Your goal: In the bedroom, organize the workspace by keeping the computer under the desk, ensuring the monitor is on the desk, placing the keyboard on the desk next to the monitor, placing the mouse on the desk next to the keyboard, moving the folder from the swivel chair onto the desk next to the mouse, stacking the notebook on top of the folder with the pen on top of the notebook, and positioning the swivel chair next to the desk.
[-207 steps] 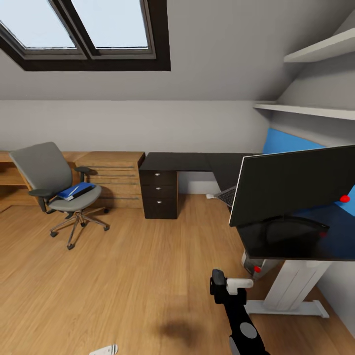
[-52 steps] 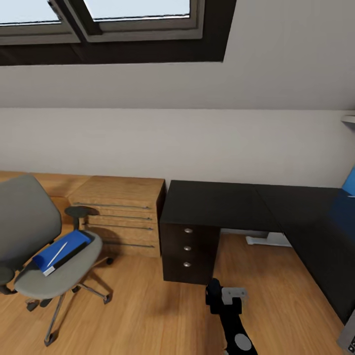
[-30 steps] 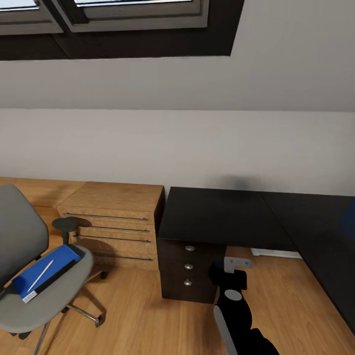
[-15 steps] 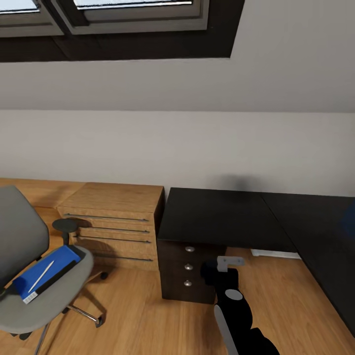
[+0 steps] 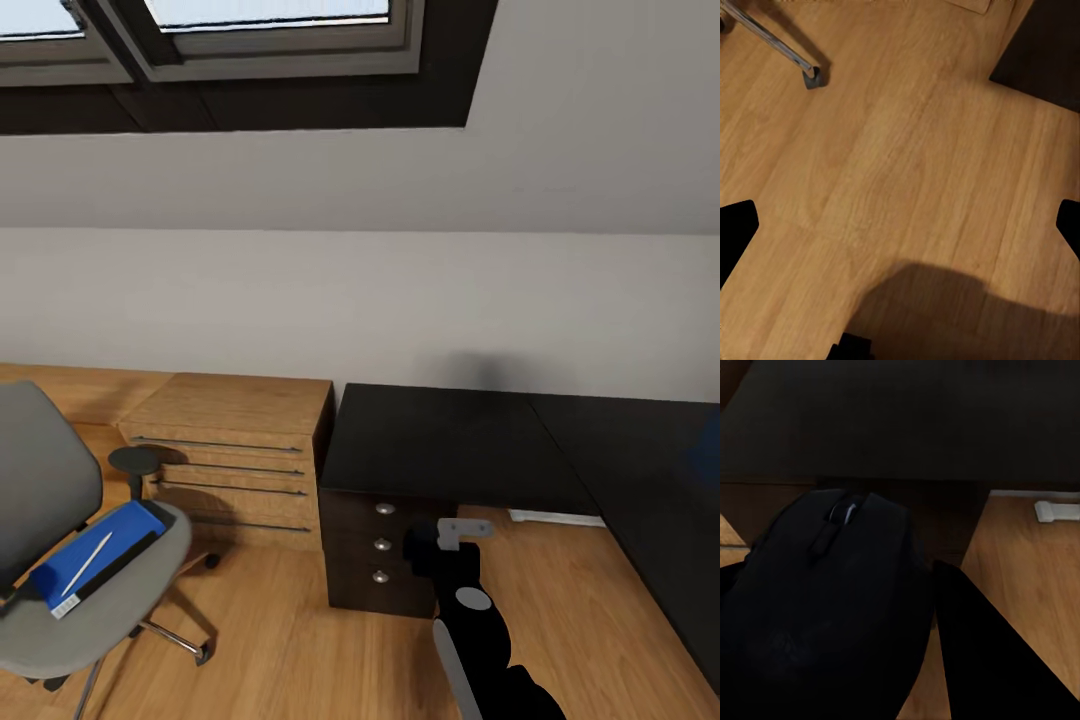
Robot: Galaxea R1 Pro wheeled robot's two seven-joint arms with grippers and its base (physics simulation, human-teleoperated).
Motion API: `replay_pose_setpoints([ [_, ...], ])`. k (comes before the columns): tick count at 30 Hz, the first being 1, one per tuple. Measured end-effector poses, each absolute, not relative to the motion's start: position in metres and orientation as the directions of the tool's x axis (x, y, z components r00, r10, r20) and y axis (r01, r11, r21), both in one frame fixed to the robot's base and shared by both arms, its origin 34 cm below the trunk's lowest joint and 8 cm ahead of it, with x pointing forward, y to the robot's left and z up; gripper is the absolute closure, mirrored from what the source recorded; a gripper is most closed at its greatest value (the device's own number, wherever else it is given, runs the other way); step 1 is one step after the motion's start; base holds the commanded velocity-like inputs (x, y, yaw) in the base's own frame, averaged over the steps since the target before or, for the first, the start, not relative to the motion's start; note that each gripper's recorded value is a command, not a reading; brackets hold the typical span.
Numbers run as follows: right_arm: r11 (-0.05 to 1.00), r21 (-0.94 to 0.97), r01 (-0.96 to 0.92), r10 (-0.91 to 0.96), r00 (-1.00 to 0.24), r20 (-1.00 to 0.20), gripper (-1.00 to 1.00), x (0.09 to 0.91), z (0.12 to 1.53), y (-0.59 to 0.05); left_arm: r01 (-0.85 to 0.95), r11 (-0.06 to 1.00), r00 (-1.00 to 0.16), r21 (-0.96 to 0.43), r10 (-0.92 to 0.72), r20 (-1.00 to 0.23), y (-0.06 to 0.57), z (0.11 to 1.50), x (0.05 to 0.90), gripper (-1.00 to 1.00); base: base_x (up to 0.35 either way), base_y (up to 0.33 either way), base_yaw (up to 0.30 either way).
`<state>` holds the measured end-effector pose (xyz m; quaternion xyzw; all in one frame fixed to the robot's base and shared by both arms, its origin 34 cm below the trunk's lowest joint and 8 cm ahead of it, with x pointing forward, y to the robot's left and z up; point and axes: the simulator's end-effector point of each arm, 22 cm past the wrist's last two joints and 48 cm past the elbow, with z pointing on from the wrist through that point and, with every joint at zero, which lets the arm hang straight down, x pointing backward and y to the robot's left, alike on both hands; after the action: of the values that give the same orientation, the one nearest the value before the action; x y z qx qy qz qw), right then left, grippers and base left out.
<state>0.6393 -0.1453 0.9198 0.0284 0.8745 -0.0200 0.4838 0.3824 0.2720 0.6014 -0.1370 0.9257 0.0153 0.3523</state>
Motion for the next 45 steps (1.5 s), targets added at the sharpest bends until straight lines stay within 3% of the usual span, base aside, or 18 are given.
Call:
replay_pose_setpoints([
  [13, 0.998, 0.051, -0.030, 0.027, -0.537, -0.843, 1.00, 0.636, 0.932, -0.120, -0.264, 0.962, -0.714, -0.068, -0.242, -0.657, 0.272, 0.617, 0.380, -1.00, 0.000, 0.000, 0.000],
  [40, 0.998, 0.054, -0.033, 0.028, -0.541, -0.841, 1.00, 0.632, 0.945, -0.118, -0.213, 0.973, -0.727, -0.091, -0.220, -0.650, 0.245, 0.632, 0.376, -1.00, 0.000, 0.000, 0.000],
  [45, 0.998, 0.054, -0.033, 0.028, -0.540, -0.841, 1.00, 0.632, 0.945, -0.118, -0.214, 0.973, -0.727, -0.088, -0.219, -0.651, 0.246, 0.632, 0.376, -1.00, 0.268, 0.000, 0.000],
])
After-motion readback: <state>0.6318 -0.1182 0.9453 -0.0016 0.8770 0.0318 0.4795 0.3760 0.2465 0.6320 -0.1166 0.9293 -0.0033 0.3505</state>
